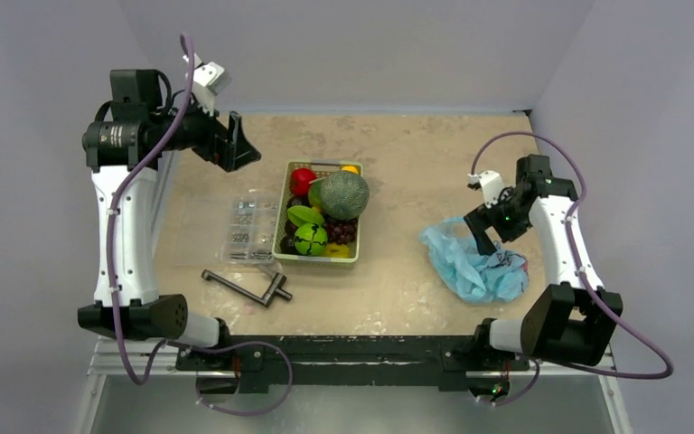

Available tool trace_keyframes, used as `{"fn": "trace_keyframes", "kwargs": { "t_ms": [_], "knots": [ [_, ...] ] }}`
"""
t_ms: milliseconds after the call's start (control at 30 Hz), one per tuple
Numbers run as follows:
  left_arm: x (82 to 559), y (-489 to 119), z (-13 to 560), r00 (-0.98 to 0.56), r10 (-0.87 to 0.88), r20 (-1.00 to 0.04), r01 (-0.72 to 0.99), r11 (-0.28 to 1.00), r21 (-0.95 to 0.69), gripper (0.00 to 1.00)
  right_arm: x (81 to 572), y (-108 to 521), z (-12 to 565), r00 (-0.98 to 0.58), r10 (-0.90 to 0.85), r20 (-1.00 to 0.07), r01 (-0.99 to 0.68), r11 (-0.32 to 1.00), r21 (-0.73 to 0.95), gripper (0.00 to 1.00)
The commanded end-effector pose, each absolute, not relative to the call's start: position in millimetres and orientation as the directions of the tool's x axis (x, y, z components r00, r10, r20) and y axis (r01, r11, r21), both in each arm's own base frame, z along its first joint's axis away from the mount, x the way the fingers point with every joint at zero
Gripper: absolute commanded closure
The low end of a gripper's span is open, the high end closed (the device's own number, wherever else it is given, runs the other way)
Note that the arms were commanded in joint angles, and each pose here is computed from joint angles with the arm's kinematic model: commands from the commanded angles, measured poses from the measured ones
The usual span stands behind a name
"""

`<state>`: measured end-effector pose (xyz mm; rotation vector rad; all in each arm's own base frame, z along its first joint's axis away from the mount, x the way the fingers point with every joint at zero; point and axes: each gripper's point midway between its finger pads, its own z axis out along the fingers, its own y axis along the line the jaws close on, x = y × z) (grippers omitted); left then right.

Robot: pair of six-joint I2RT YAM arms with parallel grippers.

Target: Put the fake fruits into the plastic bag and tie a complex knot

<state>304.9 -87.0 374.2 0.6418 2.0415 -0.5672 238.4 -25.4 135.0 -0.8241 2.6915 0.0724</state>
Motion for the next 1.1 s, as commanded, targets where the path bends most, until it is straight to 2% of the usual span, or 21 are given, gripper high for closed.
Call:
{"fn": "trace_keyframes", "kwargs": {
  "t_ms": [0,100,300,367,400,433,500,533,567,733,800,933,1067],
  "knots": [
    [305,-117,397,-0.419,0.174,-0.891,0.752,0.616,-0.234,0.0,229,-55,125,-0.796,-0.554,-0.243,-0.563,0.825,-0.035,0.01],
    [300,-129,391,-0.44,0.128,-0.889,0.769,0.566,-0.299,0.0,218,-58,106,-0.804,-0.566,-0.183,-0.576,0.817,0.004,0.01],
    [291,-130,378,-0.407,0.072,-0.911,0.749,0.597,-0.287,0.0,205,-56,51,-0.819,-0.564,-0.105,-0.572,0.816,0.087,0.01],
    [287,-129,381,-0.347,0.076,-0.935,0.761,0.605,-0.233,0.0,204,-56,37,-0.823,-0.561,-0.094,-0.568,0.817,0.097,0.05],
    [283,-129,382,-0.325,0.085,-0.942,0.768,0.604,-0.211,0.0,206,-54,32,-0.824,-0.557,-0.104,-0.566,0.818,0.104,0.11],
    [281,-129,383,-0.31,0.097,-0.946,0.775,0.603,-0.193,0.0,209,-51,31,-0.822,-0.557,-0.121,-0.569,0.814,0.117,0.2],
    [275,-130,383,-0.291,0.13,-0.948,0.796,0.583,-0.165,0.0,218,-43,37,-0.814,-0.554,-0.177,-0.577,0.806,0.134,0.6],
    [268,-132,383,-0.289,0.145,-0.946,0.811,0.562,-0.162,0.0,227,-34,46,-0.801,-0.547,-0.243,-0.588,0.794,0.153,0.83],
    [264,-134,383,-0.274,0.157,-0.949,0.828,0.54,-0.15,0.0,235,-28,58,-0.787,-0.543,-0.294,-0.6,0.785,0.155,1.0],
    [246,-163,376,-0.178,0.228,-0.957,0.899,0.434,-0.064,0.0,277,2,145,-0.632,-0.491,-0.599,-0.654,0.753,0.074,1.0],
    [239,-179,373,-0.092,0.28,-0.955,0.924,0.381,0.022,0.0,286,12,179,-0.554,-0.485,-0.676,-0.68,0.732,0.032,1.0],
    [226,-215,373,0.117,0.368,-0.922,0.943,0.249,0.219,0.0,289,30,234,-0.427,-0.48,-0.767,-0.719,0.694,-0.035,1.0],
    [223,-254,390,0.336,0.365,-0.868,0.895,0.163,0.415,0.0,281,50,267,-0.355,-0.468,-0.809,-0.743,0.667,-0.06,1.0]
  ]
}}
